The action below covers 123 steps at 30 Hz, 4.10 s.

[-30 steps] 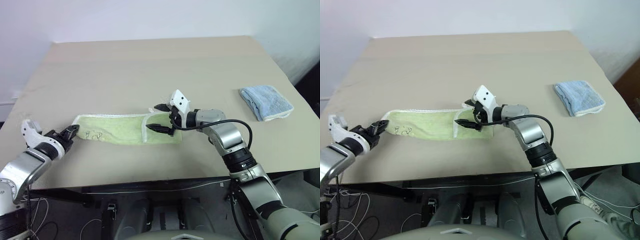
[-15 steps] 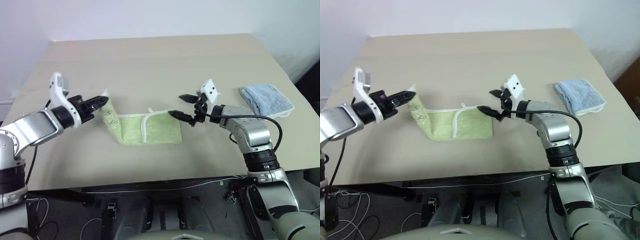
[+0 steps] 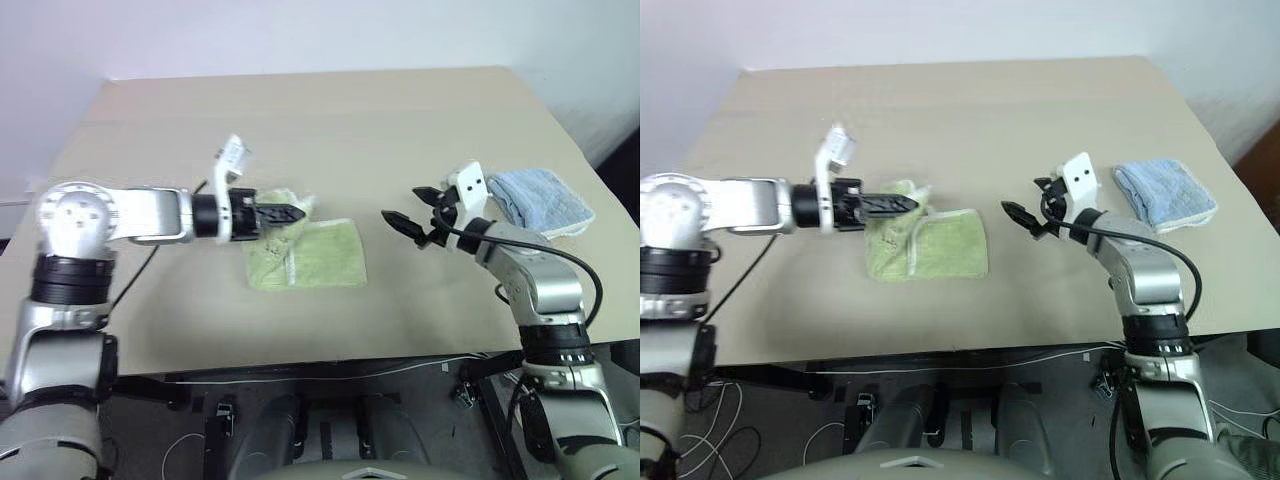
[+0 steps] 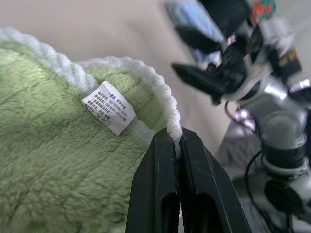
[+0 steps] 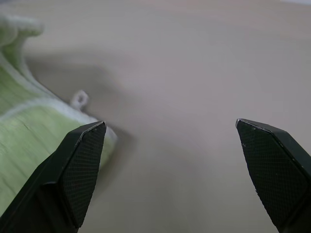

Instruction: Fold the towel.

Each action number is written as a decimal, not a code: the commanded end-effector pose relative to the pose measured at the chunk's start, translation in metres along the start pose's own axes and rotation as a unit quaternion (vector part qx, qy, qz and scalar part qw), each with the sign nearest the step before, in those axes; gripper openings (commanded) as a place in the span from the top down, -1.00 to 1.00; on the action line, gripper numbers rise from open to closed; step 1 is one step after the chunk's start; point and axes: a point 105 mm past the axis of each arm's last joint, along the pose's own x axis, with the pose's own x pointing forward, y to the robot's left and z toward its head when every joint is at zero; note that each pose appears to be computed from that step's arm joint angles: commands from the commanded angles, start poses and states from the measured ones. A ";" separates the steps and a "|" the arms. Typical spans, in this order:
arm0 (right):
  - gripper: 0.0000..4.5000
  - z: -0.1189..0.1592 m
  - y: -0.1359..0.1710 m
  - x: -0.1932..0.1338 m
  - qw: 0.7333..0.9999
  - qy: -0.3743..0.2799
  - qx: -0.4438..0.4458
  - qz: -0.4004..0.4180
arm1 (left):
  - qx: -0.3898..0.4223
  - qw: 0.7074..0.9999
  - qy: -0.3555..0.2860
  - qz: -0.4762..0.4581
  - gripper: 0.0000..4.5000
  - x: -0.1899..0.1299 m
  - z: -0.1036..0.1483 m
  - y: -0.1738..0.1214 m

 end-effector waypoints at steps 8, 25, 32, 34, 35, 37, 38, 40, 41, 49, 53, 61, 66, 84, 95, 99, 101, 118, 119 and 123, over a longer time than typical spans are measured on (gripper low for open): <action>-1.00 0.013 -0.011 -0.028 0.998 -0.012 -0.016 -0.062 | 0.026 0.997 0.060 -0.033 0.98 0.043 -0.008 -0.001; -1.00 0.013 -0.015 -0.023 0.996 -0.013 -0.021 -0.081 | 0.071 0.992 0.091 -0.057 0.98 0.065 -0.022 -0.008; -1.00 0.013 -0.019 -0.019 0.996 -0.010 -0.028 -0.084 | 0.069 0.992 0.076 -0.073 0.25 0.069 -0.025 -0.010; -1.00 0.013 -0.020 -0.018 0.996 -0.009 -0.030 -0.086 | 0.069 0.991 0.072 -0.086 -0.06 0.066 -0.021 -0.016; -1.00 0.013 -0.020 -0.018 0.996 -0.009 -0.029 -0.086 | 0.084 0.990 0.072 -0.082 -0.20 0.064 -0.020 -0.016; -1.00 0.013 -0.020 -0.016 0.996 -0.010 -0.030 -0.084 | 0.131 0.986 0.079 -0.066 -0.51 0.058 -0.020 -0.015; -1.00 0.013 -0.019 -0.016 0.996 -0.011 -0.031 -0.084 | 0.149 0.983 0.075 -0.071 -0.65 0.055 -0.018 -0.019; -1.00 0.014 -0.019 -0.014 0.996 -0.013 -0.030 -0.083 | 0.178 0.978 0.055 -0.091 -0.65 0.046 -0.007 -0.029; -1.00 0.014 -0.019 -0.013 0.996 -0.014 -0.030 -0.083 | 0.191 0.976 0.034 -0.103 -0.65 0.040 0.003 -0.035; -1.00 0.028 -0.002 -0.002 0.998 -0.030 0.031 -0.036 | 0.298 0.949 -0.097 -0.017 -0.65 -0.001 0.067 -0.013; -1.00 0.041 0.032 0.009 0.996 -0.037 0.060 0.048 | 0.326 0.939 -0.098 0.056 -0.65 -0.021 0.065 0.025; 0.01 0.055 0.068 0.049 0.992 -0.013 0.075 0.101 | 0.463 0.885 -0.048 -0.006 -0.67 -0.027 -0.004 0.028; 0.01 0.069 0.090 0.057 0.984 -0.041 0.079 0.155 | 0.473 0.876 -0.097 -0.005 -0.67 -0.027 -0.005 0.028; 1.00 0.053 0.108 0.081 0.982 -0.070 0.102 0.146 | 0.435 0.878 -0.197 -0.042 0.62 -0.019 -0.009 0.032; 1.00 0.007 0.134 0.075 0.976 0.002 0.050 0.213 | 0.446 0.878 -0.176 -0.004 0.99 -0.007 -0.020 0.043; 1.00 -0.037 0.129 0.085 0.983 0.063 0.059 0.161 | 0.421 0.894 -0.153 0.010 0.99 0.010 -0.055 0.058; 1.00 -0.063 0.129 0.082 0.983 0.100 -0.026 0.152 | 0.423 0.897 -0.123 0.012 0.99 0.018 -0.075 0.061; 0.33 0.025 0.126 0.052 0.958 -0.050 0.092 0.265 | 0.360 0.915 -0.183 0.003 0.84 -0.020 -0.045 0.029; 0.15 0.027 0.125 0.050 0.958 -0.051 0.089 0.266 | 0.359 0.913 -0.193 0.005 0.73 -0.024 -0.040 0.027; -0.45 0.028 0.115 0.043 0.960 -0.046 0.073 0.265 | 0.338 0.899 -0.259 0.103 0.14 -0.052 0.002 0.038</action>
